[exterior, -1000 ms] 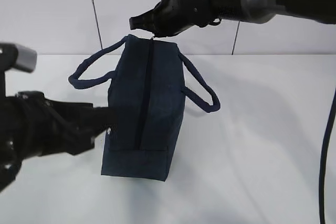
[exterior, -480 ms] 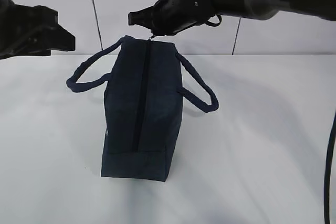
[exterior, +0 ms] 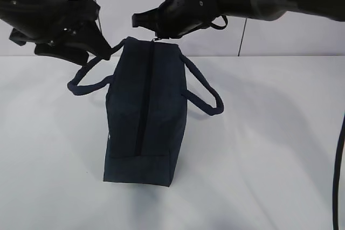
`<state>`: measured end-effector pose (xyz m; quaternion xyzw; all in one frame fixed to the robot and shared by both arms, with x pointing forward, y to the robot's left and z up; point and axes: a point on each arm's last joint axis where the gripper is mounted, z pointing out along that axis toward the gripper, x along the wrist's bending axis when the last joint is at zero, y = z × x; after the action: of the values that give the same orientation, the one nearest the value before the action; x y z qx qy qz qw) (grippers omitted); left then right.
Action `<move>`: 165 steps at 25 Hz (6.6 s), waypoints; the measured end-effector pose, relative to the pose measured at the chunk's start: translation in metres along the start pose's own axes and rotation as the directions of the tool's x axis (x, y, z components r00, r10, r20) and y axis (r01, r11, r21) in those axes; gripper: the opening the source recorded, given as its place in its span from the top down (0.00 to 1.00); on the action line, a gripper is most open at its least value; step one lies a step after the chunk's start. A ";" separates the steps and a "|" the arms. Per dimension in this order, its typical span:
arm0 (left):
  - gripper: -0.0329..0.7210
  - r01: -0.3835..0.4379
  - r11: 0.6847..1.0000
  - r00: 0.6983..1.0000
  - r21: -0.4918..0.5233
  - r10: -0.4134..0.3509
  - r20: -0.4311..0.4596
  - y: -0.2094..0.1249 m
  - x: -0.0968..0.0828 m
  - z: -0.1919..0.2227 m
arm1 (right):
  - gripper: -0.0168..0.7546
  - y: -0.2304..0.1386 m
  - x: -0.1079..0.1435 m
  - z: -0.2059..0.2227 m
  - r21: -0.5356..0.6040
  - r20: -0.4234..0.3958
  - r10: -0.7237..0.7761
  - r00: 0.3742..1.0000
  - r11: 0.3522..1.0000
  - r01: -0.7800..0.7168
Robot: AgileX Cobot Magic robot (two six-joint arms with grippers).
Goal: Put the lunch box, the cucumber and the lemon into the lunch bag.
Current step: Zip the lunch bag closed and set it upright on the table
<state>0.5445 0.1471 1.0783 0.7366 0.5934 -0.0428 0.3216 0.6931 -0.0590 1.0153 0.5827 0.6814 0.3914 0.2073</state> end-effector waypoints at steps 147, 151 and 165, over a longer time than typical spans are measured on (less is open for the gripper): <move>0.96 -0.321 0.875 0.946 0.363 0.278 0.167 -0.003 -0.008 0.060 | 1.00 -0.060 -0.035 0.040 0.430 0.075 -0.058 0.996 0.902 0.020; 0.96 -0.321 0.875 0.946 0.363 0.278 0.167 -0.003 -0.008 0.060 | 1.00 -0.060 -0.035 0.039 0.432 0.074 -0.063 0.995 0.901 0.025; 0.96 -0.323 0.872 0.945 0.368 0.278 0.170 -0.004 -0.008 0.059 | 0.83 -0.063 -0.038 0.041 0.456 0.080 -0.077 0.994 0.889 0.032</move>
<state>0.5571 0.1096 1.0341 0.8655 0.4321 -0.1511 0.2035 0.6921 -0.0840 0.9349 0.6138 0.7593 0.1869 0.1089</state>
